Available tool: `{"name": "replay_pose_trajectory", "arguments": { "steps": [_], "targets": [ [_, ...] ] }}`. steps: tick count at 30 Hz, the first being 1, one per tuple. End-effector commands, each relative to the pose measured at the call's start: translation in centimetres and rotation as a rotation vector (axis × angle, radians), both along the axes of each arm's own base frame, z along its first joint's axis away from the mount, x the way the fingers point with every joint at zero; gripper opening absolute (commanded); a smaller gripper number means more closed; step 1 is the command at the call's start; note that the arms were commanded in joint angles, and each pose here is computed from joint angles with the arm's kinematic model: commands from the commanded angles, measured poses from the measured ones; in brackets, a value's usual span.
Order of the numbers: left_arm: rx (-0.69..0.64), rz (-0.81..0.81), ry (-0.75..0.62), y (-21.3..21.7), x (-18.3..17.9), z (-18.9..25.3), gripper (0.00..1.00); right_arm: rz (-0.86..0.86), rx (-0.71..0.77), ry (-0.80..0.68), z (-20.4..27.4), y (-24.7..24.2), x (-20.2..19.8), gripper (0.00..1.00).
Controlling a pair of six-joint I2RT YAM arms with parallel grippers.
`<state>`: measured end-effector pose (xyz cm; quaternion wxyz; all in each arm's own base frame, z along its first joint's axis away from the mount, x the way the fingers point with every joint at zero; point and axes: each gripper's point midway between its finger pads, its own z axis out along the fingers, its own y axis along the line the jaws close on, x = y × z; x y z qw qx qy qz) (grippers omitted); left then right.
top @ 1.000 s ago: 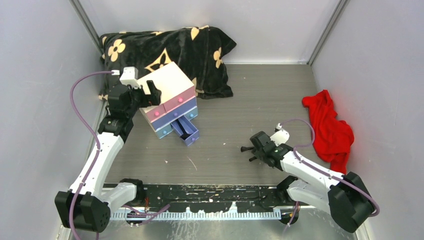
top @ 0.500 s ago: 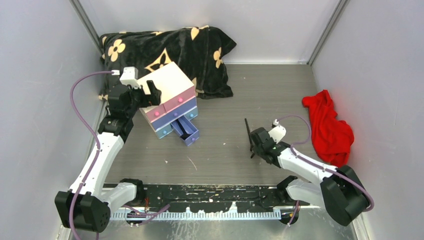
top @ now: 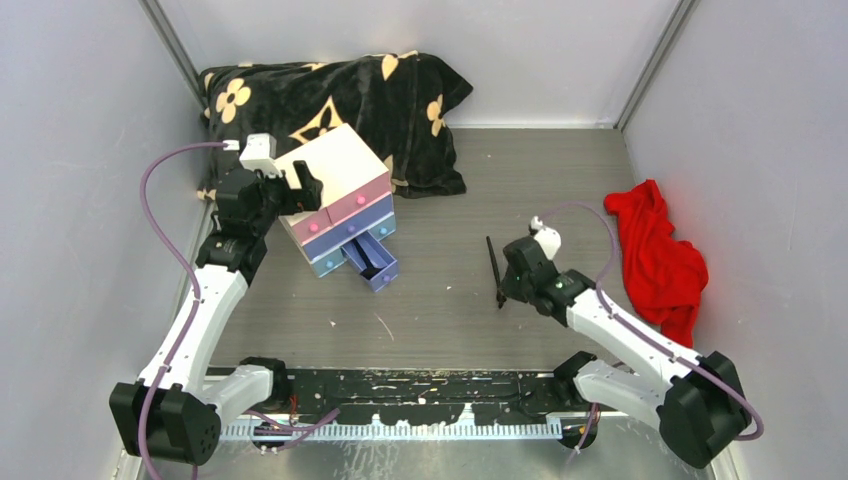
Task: Organize the makeup
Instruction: Pick up the makeup brush from the center of the board, then place the makeup brush in the drawer.
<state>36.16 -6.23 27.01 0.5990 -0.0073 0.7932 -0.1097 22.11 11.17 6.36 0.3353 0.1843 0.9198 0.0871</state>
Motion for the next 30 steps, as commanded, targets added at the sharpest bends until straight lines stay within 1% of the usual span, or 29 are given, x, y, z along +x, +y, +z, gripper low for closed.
{"name": "replay_pose_trajectory", "arguments": {
  "steps": [1, 4, 7, 9, 11, 16, 19, 22, 26, 30],
  "targets": [
    [-0.004, -0.006, 0.088, -0.2, -1.2, -2.1, 1.00, 0.304, 0.009, -0.066, 6.2, 4.4, 2.2, 0.01],
    [-0.002, -0.003, 0.087, -0.2, -1.2, -2.1, 1.00, 0.519, 0.095, -0.059, 8.9, 8.5, 2.5, 0.01],
    [-0.007, 0.000, 0.082, -0.1, -1.3, -1.9, 1.00, 0.664, 0.214, -0.040, 10.5, 12.0, 2.1, 0.01],
    [-0.008, 0.001, 0.079, -0.1, -1.3, -1.8, 1.00, 0.718, 0.256, -0.035, 10.9, 13.7, 2.2, 0.01],
    [-0.007, 0.003, 0.077, -0.1, -1.3, -1.7, 1.00, 0.754, 0.266, -0.042, 11.3, 15.3, 2.5, 0.01],
    [-0.008, 0.002, 0.080, -0.1, -1.3, -1.7, 1.00, 0.873, 0.324, -0.039, 12.3, 20.7, 1.5, 0.01],
    [-0.006, 0.002, 0.080, -0.1, -1.2, -1.8, 1.00, 0.924, 0.377, -0.033, 12.9, 23.6, 0.8, 0.01],
    [-0.002, 0.004, 0.081, 0.0, -1.2, -1.7, 1.00, 0.937, 0.424, -0.037, 13.5, 25.5, 0.9, 0.01],
    [0.002, 0.004, 0.075, 0.1, -1.4, -1.6, 1.00, 0.920, 0.448, -0.049, 14.0, 26.4, 1.6, 0.01],
    [0.003, 0.007, 0.073, 0.1, -1.6, -1.6, 1.00, 0.908, 0.463, -0.014, 13.1, 26.7, 1.5, 0.01]
  ]
}}
